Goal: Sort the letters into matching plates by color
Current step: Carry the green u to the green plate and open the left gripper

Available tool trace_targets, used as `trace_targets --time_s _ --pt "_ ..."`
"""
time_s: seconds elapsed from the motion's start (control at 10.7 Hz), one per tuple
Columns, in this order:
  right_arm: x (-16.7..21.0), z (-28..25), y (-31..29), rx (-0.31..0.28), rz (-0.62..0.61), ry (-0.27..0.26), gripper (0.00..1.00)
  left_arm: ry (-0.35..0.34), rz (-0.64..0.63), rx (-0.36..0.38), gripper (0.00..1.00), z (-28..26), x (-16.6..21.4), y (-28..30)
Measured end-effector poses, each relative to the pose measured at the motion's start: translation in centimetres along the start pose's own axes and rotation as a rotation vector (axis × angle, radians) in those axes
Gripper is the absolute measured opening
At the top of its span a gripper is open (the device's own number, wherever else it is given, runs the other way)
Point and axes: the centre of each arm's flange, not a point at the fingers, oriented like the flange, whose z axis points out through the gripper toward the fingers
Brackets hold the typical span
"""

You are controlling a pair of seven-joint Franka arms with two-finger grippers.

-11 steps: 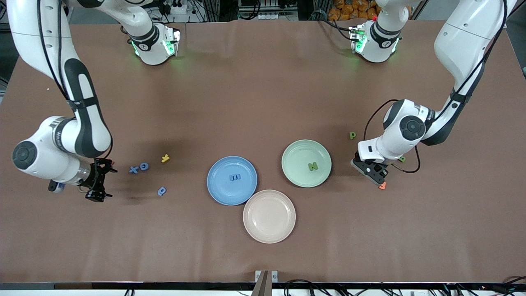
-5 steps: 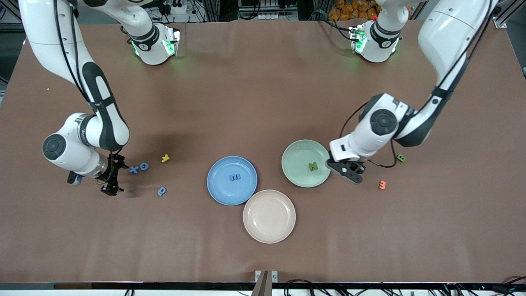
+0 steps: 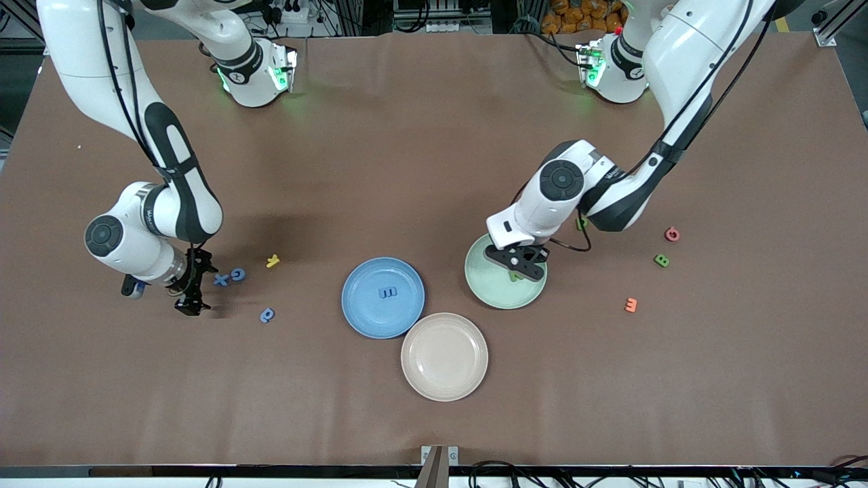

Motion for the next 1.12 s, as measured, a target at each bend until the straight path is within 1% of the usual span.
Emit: trace_targets --time_s 0.19,0.37,0.47,0.65,0.75,0.93,1.03,1.12 --pt "-0.3 0.2 0.5 0.018 -0.005 0.006 1.00 -0.012 -0.038 -0.008 0.26 0.9 0.0 0.9" --pt "-0.8 0.4 1.1 0.016 -0.011 0.003 1.00 -0.023 -0.062 -0.004 0.26 1.9 -0.1 2.1" --pt "-0.9 0.5 1.3 0.012 -0.013 0.001 1.00 -0.026 -0.063 0.001 0.29 2.2 -0.1 2.2" --pt "-1.0 0.6 1.7 0.006 -0.028 0.000 1.00 -0.028 -0.073 0.008 0.55 2.3 0.1 1.7" --pt "-1.0 0.7 1.9 0.003 -0.037 0.000 1.00 -0.043 -0.081 0.018 0.69 2.2 0.2 1.1" --pt "-0.8 1.0 2.3 0.019 -0.056 0.007 1.00 -0.088 -0.103 0.061 0.96 1.1 0.3 -0.6" --pt "-0.7 1.3 2.7 0.026 -0.067 0.012 1.00 -0.113 -0.115 0.090 1.00 0.1 0.2 -1.6" --pt "-0.8 1.6 3.0 0.027 -0.074 0.013 0.98 -0.126 -0.129 0.116 1.00 -1.2 0.1 -2.6"
